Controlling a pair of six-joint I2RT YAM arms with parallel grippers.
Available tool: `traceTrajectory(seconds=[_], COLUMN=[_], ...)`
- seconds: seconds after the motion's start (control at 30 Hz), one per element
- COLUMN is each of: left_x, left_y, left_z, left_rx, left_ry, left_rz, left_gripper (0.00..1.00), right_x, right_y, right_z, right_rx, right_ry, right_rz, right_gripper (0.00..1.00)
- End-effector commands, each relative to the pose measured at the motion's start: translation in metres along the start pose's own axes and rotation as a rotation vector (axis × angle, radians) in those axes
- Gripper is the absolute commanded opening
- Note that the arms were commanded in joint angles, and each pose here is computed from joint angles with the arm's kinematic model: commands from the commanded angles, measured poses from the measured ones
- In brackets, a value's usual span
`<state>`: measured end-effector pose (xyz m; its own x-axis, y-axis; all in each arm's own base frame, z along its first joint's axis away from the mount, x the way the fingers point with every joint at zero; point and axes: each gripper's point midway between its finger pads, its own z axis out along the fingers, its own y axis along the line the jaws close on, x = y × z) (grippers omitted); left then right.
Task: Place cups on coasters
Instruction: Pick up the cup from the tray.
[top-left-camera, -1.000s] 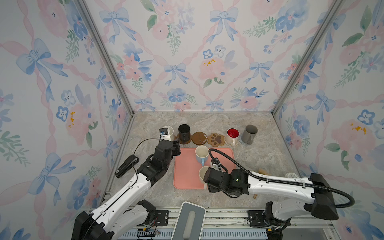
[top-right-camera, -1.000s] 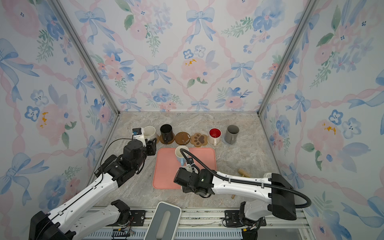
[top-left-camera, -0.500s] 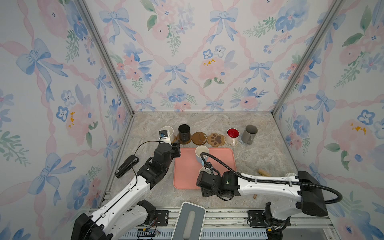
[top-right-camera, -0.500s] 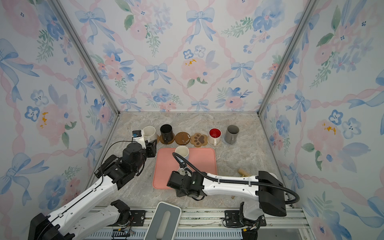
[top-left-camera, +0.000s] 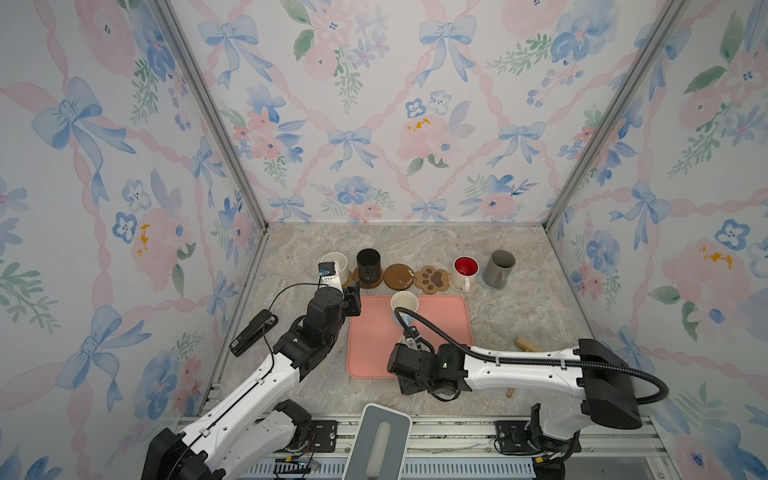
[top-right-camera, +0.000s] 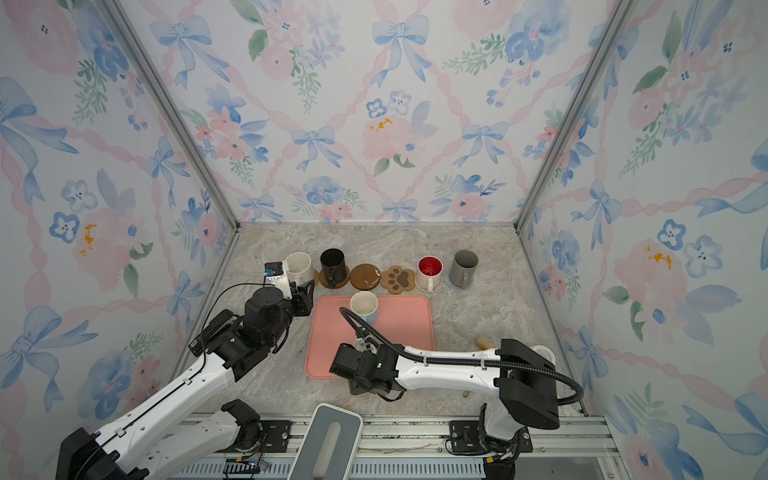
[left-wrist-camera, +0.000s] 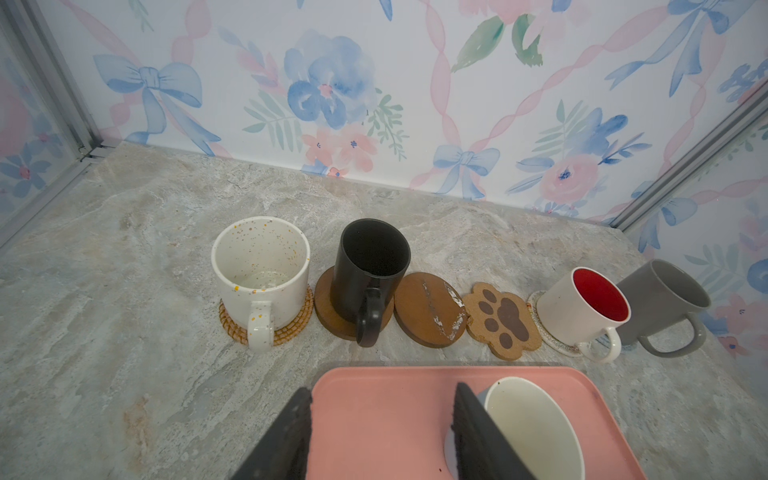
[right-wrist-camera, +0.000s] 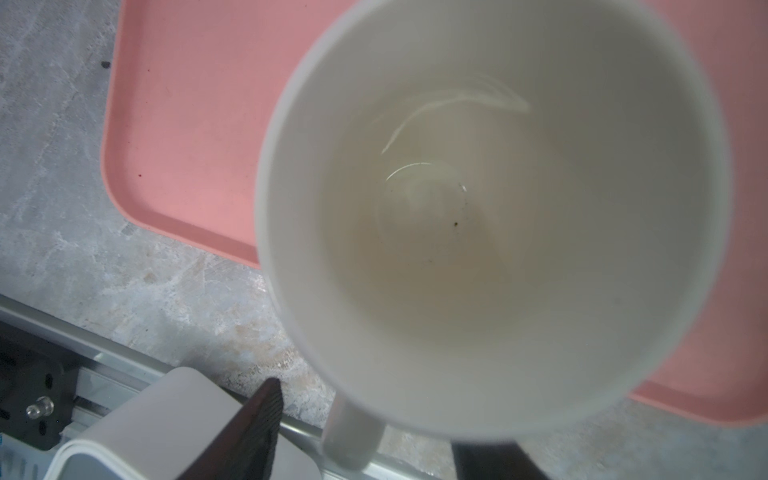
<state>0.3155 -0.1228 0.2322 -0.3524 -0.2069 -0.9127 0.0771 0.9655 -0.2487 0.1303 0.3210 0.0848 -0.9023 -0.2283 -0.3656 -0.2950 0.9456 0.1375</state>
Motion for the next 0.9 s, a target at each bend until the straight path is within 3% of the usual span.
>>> traceTrajectory(seconds=[0.0,0.87], left_x=[-0.001,0.006], left_y=[-0.005,-0.011], left_z=[-0.001,0.01], left_rx=[0.029,0.043], left_ry=[-0.011,0.012], left_rz=[-0.017,-0.007], left_gripper=[0.51,0.52], right_x=[-0.006,-0.009], right_y=[-0.002,-0.048], right_z=[0.003,0.019], right_rx=[0.012,0.105], right_ry=[0.002,0.022], right_rz=[0.038,0.1], right_gripper=[0.63,0.51])
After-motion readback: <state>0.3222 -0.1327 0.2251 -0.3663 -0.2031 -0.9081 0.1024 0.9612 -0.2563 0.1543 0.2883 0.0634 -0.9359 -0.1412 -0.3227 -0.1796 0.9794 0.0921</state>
